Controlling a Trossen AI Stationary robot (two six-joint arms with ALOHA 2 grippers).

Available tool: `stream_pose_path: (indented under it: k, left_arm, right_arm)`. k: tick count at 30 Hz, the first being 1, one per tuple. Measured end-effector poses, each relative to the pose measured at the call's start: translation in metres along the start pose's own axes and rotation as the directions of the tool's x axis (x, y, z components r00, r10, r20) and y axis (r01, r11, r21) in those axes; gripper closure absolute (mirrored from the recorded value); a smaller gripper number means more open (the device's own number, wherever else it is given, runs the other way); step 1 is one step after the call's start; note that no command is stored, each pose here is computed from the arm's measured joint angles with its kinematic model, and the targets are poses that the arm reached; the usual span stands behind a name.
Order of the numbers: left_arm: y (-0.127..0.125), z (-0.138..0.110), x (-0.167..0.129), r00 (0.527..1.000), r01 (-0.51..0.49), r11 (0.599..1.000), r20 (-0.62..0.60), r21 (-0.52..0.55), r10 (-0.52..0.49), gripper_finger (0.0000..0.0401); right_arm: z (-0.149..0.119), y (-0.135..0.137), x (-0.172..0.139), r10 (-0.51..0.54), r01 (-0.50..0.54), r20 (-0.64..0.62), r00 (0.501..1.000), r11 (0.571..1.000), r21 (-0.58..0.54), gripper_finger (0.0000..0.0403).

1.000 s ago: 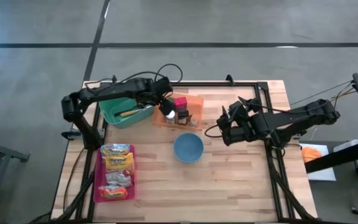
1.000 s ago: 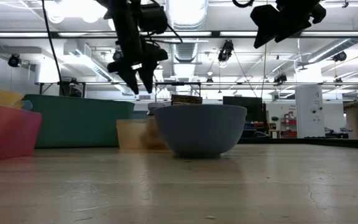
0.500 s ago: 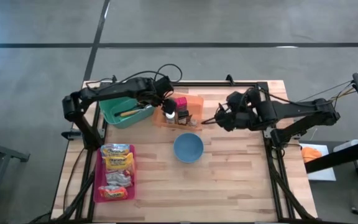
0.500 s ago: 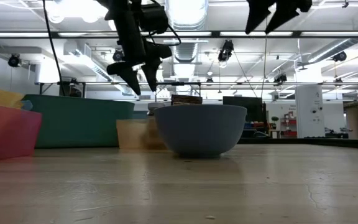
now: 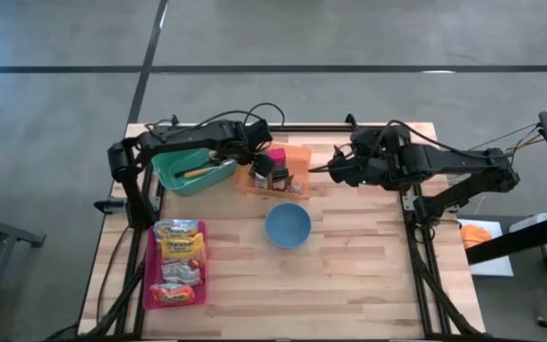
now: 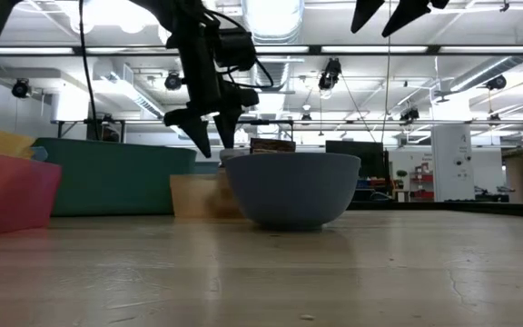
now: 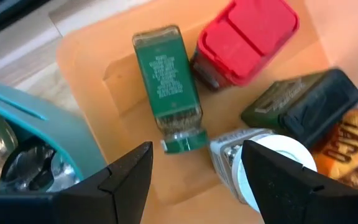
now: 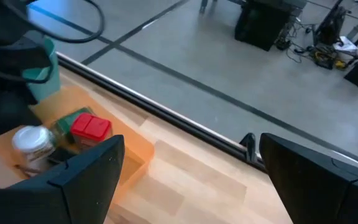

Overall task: Pick & Place Food Item
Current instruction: Adjust the white spice bottle in the orange bin

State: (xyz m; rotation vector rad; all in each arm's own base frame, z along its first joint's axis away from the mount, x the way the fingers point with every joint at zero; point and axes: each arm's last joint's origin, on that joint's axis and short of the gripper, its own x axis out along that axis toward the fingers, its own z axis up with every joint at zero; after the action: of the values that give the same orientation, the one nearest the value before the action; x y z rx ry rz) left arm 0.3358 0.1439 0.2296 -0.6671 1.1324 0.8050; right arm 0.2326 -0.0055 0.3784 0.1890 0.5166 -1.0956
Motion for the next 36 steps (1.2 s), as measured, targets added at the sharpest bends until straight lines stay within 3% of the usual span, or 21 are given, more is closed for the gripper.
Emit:
stream_pose_path:
  k: [5, 12, 19, 33, 36]
  left_arm:
    - [0.000, 0.003, 0.006, 1.000, 0.006, 1.000, 0.017, -0.008, -0.006, 0.0150]
    - [0.000, 0.002, 0.005, 0.998, 0.057, 0.997, -0.039, 0.047, -0.056, 0.0150]
    - [0.003, -0.007, 0.005, 0.991, 0.036, 0.993, -0.130, 0.112, -0.021, 0.0150]
    - [-0.002, -0.010, 0.004, 0.983, 0.104, 0.979, -0.164, 0.173, -0.076, 0.0150]
    - [-0.002, -0.010, 0.003, 0.983, 0.118, 0.959, -0.165, 0.257, -0.077, 0.0150]
  right_arm:
    - [0.000, 0.001, 0.000, 0.001, -0.001, 0.001, 1.000, 1.000, 0.001, 0.0033]
    - [0.000, 0.002, 0.001, 0.001, -0.001, -0.001, 1.000, 1.000, -0.001, 0.0033]
    - [0.000, 0.002, 0.002, -0.003, 0.003, -0.001, 1.000, 0.999, -0.035, 0.0033]
    - [0.003, -0.001, 0.006, -0.025, 0.024, -0.003, 1.000, 0.999, -0.031, 0.0033]
    - [0.003, -0.001, 0.006, -0.025, 0.025, -0.003, 1.000, 0.999, -0.031, 0.0033]
